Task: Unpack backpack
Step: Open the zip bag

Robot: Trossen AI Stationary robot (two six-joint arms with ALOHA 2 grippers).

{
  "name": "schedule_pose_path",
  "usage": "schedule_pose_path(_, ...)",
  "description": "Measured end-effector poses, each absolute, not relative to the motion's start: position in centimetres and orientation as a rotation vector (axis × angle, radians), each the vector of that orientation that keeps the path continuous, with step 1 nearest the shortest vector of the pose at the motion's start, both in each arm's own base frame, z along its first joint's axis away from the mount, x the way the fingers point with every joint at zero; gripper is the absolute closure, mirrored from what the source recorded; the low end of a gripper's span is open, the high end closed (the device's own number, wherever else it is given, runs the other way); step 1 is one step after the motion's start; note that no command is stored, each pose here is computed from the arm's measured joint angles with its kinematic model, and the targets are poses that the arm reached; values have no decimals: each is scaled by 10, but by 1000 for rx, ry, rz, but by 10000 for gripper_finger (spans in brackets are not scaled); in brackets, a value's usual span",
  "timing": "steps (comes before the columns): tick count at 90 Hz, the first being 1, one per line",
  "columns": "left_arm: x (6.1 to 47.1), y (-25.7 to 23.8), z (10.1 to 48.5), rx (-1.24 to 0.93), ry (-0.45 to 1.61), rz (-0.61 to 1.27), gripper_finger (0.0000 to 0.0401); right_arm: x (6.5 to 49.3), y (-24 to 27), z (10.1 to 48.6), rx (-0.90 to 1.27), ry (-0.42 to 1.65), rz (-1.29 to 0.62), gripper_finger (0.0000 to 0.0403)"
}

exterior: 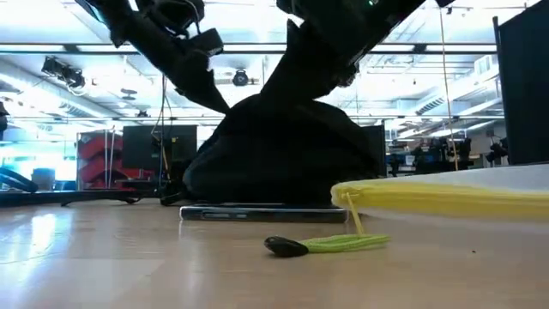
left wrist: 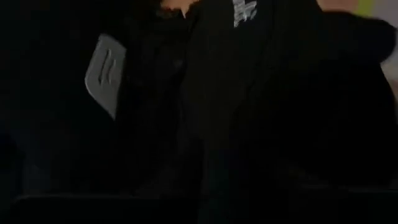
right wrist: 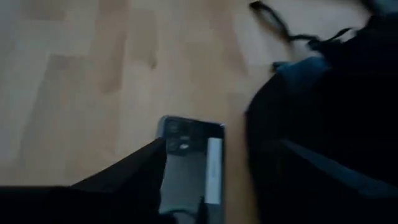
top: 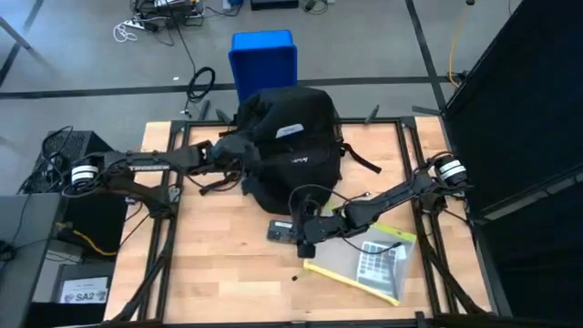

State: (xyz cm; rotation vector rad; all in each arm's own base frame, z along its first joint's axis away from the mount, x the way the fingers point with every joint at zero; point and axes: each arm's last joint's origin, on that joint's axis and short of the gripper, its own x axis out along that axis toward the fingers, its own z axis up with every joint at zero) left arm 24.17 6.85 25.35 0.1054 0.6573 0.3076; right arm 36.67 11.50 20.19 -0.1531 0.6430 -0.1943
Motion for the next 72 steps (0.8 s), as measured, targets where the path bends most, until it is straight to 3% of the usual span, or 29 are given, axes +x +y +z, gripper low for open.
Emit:
schedule_pose_path(14,234,57,266,52,602,283,285,367,114,202,-197,642,-215,159)
schedule_pose_path(25,244,25,277,-63,453,-51,268,361,120,210,-218,648,-196,174)
schedule_pose_path(35,254,-19,272,23,360,-251,264,350,132,228,-237,638,-158,191)
schedule_pose_path(55,269,-89,238,295,353,-230,264,325,165,250,-282,569,-56,225)
schedule_pose_path(72,287,-119,198,397,369,-229,264,312,189,243,-304,581,-52,254)
